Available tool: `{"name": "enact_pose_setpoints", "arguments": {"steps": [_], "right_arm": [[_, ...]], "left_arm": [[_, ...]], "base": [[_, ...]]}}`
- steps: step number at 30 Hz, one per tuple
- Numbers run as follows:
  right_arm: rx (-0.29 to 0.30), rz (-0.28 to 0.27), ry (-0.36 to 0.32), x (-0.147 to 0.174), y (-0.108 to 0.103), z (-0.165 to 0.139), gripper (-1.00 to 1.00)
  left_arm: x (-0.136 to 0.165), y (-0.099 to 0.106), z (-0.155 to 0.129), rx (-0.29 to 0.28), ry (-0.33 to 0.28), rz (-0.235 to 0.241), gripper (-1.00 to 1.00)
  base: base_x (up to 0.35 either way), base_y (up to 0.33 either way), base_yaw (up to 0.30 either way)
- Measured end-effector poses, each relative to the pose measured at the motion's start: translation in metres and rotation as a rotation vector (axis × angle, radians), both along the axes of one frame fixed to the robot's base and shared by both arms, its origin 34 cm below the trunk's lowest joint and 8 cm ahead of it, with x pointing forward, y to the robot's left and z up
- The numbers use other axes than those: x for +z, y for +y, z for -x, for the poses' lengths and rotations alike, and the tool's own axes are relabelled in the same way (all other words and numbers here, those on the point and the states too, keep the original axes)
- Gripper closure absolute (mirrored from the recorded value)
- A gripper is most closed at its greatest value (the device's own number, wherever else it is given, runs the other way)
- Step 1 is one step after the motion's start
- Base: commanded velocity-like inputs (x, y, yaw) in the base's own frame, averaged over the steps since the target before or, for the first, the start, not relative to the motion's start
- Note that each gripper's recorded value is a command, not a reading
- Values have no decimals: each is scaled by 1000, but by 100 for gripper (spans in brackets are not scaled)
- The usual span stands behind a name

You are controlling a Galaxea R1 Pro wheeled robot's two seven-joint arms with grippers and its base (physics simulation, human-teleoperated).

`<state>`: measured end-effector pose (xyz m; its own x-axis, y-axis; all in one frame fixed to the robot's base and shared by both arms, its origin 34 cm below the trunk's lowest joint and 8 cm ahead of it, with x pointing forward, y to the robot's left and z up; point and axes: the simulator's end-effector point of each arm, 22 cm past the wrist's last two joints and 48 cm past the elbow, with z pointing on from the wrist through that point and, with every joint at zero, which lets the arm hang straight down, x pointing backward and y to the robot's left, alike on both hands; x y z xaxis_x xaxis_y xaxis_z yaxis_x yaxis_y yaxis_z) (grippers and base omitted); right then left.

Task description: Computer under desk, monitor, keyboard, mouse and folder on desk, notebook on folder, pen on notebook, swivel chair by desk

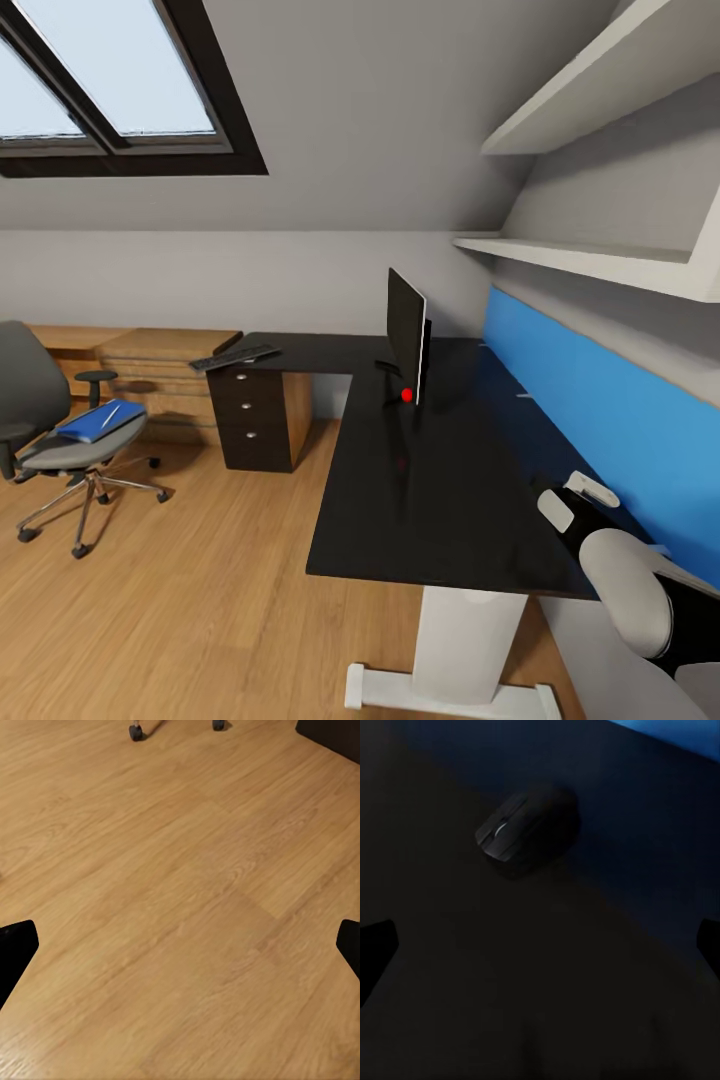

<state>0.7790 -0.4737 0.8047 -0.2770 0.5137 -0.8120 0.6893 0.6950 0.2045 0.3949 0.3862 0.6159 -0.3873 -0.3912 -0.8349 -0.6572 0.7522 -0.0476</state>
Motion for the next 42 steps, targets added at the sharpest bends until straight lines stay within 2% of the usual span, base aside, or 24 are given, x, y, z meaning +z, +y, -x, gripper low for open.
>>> {"name": "enact_pose_setpoints", "arguments": {"steps": [12,18,31,33,42], "right_arm": [[1,-1,0,0,0,0,-100],[0,0,-1,1,0,0,-100],[-42,33,-67,15,-11,-3,-100],[-58,42,-80,17,-14,-2,-100],[-134,67,-76,20,-27,8,-100]], "left_arm": [[0,1,0,1,0,0,-100],[-3,-1,3,-7,10,1,-100],[-9,-9,6,-26,26,5,-100],[-10,-15,4,-42,28,10,-100],[-10,-17,4,-46,27,10,-100]], "base": [[4,0,0],[171,0,0],[70,0,0],[54,0,0],[50,0,0]]}}
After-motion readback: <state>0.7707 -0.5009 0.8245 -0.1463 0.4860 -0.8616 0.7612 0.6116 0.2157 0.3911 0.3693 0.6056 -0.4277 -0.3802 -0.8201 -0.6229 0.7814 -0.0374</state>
